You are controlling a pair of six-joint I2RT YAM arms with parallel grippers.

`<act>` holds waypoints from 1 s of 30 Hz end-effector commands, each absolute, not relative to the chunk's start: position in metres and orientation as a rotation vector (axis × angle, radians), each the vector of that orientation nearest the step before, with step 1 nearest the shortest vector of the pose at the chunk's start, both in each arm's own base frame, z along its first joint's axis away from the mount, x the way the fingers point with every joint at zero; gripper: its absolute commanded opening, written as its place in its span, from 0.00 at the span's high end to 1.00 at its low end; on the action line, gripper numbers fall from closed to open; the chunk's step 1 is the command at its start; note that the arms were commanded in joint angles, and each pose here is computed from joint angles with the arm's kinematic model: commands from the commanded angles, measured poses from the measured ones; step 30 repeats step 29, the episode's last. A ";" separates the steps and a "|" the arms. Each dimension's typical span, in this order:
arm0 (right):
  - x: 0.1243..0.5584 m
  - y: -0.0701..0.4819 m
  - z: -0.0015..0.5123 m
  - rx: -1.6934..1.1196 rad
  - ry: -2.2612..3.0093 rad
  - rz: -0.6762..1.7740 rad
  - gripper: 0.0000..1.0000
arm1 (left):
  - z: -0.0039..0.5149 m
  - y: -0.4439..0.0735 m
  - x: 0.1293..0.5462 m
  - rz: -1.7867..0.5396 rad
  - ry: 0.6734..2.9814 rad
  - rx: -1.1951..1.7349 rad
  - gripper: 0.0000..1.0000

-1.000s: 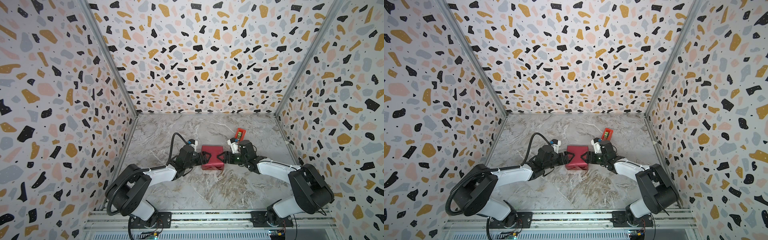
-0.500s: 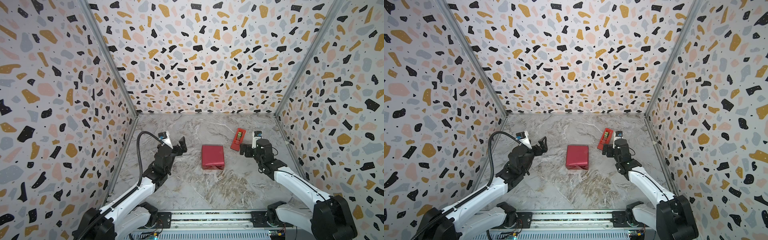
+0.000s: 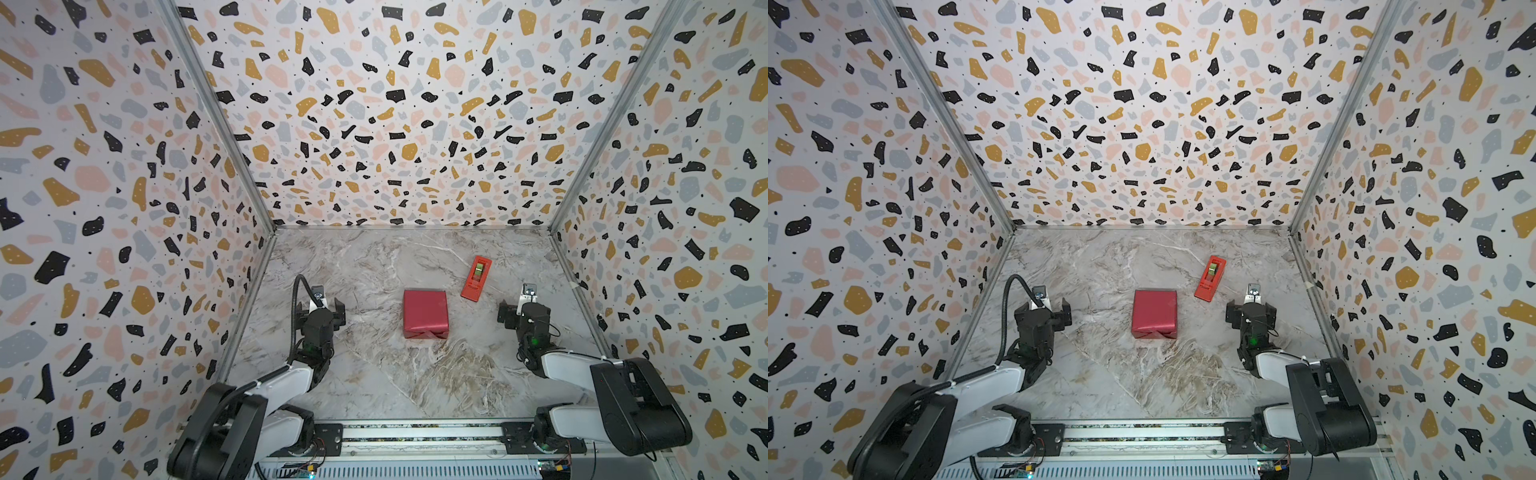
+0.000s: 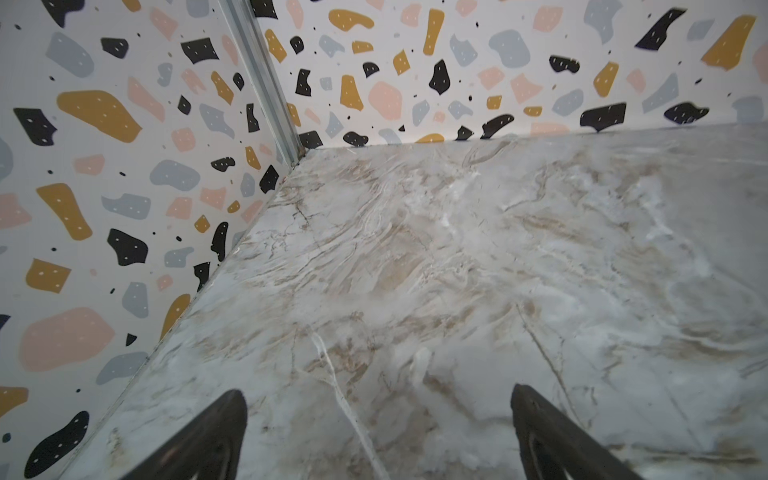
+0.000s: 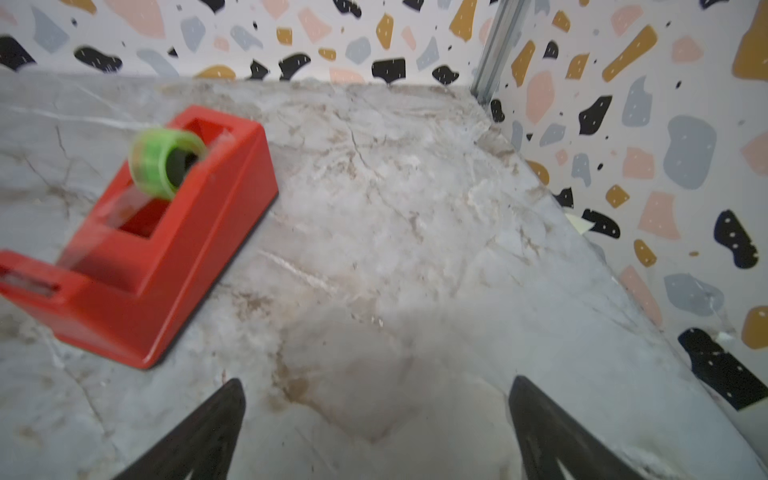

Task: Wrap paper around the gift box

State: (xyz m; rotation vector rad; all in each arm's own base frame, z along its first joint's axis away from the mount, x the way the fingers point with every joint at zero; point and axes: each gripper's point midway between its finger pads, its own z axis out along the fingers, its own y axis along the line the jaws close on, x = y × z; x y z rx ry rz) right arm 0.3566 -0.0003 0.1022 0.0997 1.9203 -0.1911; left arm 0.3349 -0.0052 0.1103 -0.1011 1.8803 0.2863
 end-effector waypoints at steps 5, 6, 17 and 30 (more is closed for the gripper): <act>0.365 0.005 0.130 0.020 1.708 -0.097 0.01 | 0.149 -0.018 0.362 0.171 1.715 -0.017 0.00; 0.364 0.004 0.126 0.019 1.692 -0.095 0.01 | 0.149 -0.017 0.364 0.164 1.713 -0.017 0.01; 0.364 0.005 0.124 0.014 1.704 -0.100 0.01 | 0.137 -0.004 0.366 0.133 1.653 -0.062 0.01; 0.365 0.006 0.124 0.007 1.705 -0.110 0.01 | 0.133 -0.005 0.367 0.139 1.689 -0.052 0.01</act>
